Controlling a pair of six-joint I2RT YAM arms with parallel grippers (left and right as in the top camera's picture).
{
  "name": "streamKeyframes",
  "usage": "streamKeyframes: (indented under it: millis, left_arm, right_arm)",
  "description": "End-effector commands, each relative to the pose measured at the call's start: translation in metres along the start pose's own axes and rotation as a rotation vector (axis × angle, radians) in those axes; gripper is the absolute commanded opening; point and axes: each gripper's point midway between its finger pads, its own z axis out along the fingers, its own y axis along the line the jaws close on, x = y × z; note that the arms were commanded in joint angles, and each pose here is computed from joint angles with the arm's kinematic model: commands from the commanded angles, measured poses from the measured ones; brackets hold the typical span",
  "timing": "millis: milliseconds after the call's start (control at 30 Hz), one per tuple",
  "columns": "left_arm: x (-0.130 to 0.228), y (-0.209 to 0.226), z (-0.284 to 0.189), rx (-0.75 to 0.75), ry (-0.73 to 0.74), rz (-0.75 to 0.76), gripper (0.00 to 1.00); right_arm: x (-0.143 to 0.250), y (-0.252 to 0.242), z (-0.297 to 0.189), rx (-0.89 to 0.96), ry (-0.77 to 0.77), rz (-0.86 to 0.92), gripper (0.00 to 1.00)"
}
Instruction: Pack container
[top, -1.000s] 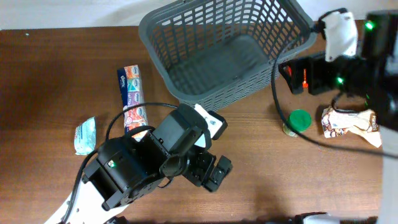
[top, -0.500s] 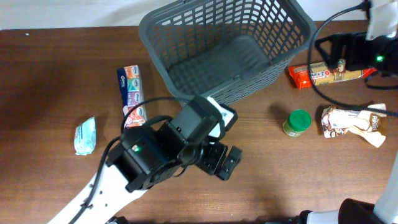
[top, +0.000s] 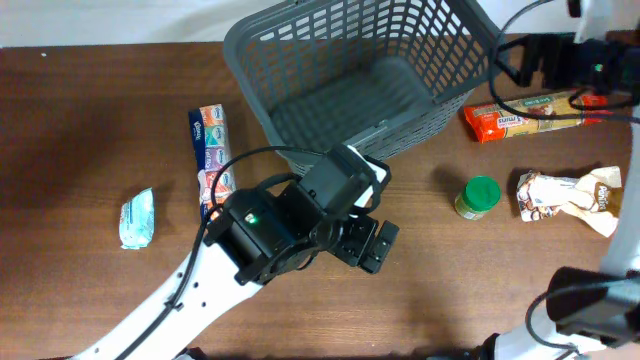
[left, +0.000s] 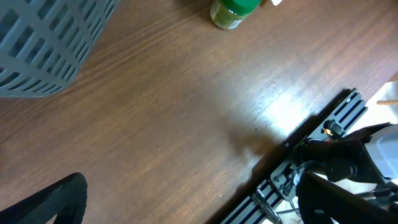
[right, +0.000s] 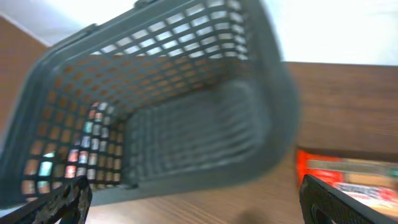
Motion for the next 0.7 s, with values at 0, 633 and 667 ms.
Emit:
streamKeyframes:
  millis: [0,633,667]
  left_arm:
    - [-0.003,-0.004,-0.003,0.006,-0.009,-0.005,0.99]
    - [0.023,-0.015,0.032,0.026,0.166,-0.001,0.99]
    - [0.025,-0.012,0.035,0.004,0.178,-0.020,0.99]
  right_arm:
    - [-0.009,0.023,-0.005,-0.092,-0.037,-0.020,0.99]
    - [-0.012,0.056,0.041,-0.108,0.002,-0.117,0.99]
    - [-0.010,0.056,0.045,-0.084,0.013,-0.126,0.99]
